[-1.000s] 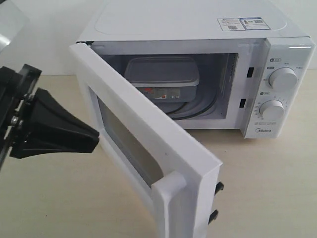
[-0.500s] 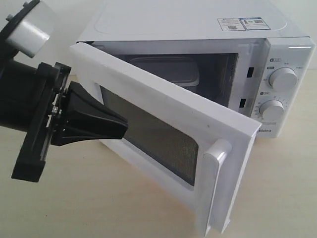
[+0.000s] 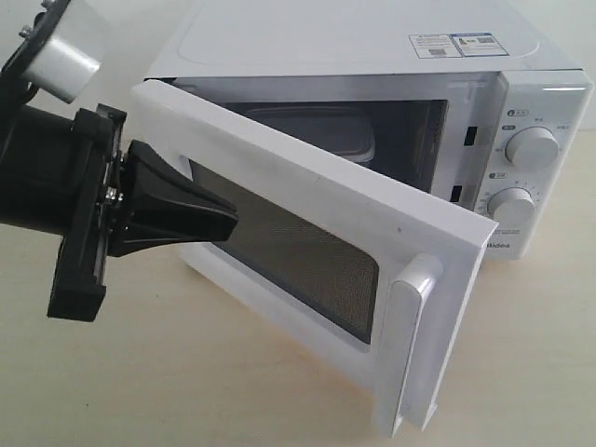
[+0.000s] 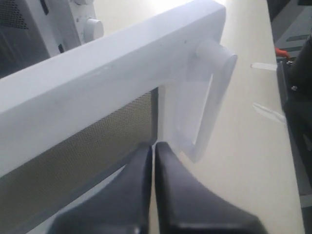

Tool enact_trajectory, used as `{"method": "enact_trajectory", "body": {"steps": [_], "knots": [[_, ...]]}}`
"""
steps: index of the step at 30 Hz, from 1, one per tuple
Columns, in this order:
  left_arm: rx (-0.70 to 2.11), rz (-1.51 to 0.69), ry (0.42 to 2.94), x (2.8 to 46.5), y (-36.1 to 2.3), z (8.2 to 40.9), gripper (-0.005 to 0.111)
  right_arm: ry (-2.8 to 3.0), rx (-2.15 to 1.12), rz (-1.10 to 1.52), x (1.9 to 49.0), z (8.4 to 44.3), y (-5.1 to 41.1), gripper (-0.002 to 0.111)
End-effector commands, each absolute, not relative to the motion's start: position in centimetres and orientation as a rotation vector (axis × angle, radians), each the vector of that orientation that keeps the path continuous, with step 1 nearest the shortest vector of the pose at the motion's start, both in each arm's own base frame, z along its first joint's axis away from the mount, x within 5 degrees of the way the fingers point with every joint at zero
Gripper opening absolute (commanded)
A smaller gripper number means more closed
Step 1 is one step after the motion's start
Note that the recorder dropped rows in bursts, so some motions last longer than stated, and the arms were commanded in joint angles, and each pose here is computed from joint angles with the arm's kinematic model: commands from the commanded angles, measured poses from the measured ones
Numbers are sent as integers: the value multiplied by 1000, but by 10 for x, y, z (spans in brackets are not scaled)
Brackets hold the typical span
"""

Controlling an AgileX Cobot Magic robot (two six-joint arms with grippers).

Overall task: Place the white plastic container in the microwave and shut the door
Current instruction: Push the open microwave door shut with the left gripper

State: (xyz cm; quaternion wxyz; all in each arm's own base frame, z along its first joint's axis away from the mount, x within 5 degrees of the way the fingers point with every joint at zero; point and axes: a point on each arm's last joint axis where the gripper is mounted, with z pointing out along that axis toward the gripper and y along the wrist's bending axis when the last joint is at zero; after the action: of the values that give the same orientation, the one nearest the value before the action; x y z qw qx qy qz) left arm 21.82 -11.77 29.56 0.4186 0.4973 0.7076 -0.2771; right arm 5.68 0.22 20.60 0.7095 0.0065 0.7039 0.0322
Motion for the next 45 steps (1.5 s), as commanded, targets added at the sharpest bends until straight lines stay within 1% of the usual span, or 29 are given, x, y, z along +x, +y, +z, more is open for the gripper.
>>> {"method": "enact_trajectory", "body": {"steps": [1,7,12,16,17,20,25,26,29,32,39,42,45], "knots": [[1190,-626,1779,229,-117,292,4,1448,9,56,56,216,2,0],[1183,-610,1756,242,-120,282,4,1295,13,54,53,230,1,0],[1067,-680,1739,255,-125,276,4,1218,15,53,51,237,1,0],[1087,-641,1690,268,-128,263,4,1098,18,52,47,247,0,0],[1050,-654,1692,272,-129,261,4,1072,18,51,45,249,0,0],[948,-696,1696,279,-130,260,4,1032,19,51,44,252,0,0],[956,-625,1694,283,-128,261,4,1008,20,51,43,254,0,0],[949,-607,1708,285,-127,259,4,981,31,71,41,256,-1,0],[925,-514,1760,295,-122,255,4,938,138,277,39,259,-1,0],[923,-518,1752,300,-124,257,4,933,185,370,39,259,-1,0],[924,-516,1721,313,-128,264,4,939,211,440,40,258,0,0],[921,-512,1706,319,-129,268,4,968,175,419,41,256,3,0],[918,-511,1701,324,-130,269,4,968,132,423,38,270,6,0]]}}
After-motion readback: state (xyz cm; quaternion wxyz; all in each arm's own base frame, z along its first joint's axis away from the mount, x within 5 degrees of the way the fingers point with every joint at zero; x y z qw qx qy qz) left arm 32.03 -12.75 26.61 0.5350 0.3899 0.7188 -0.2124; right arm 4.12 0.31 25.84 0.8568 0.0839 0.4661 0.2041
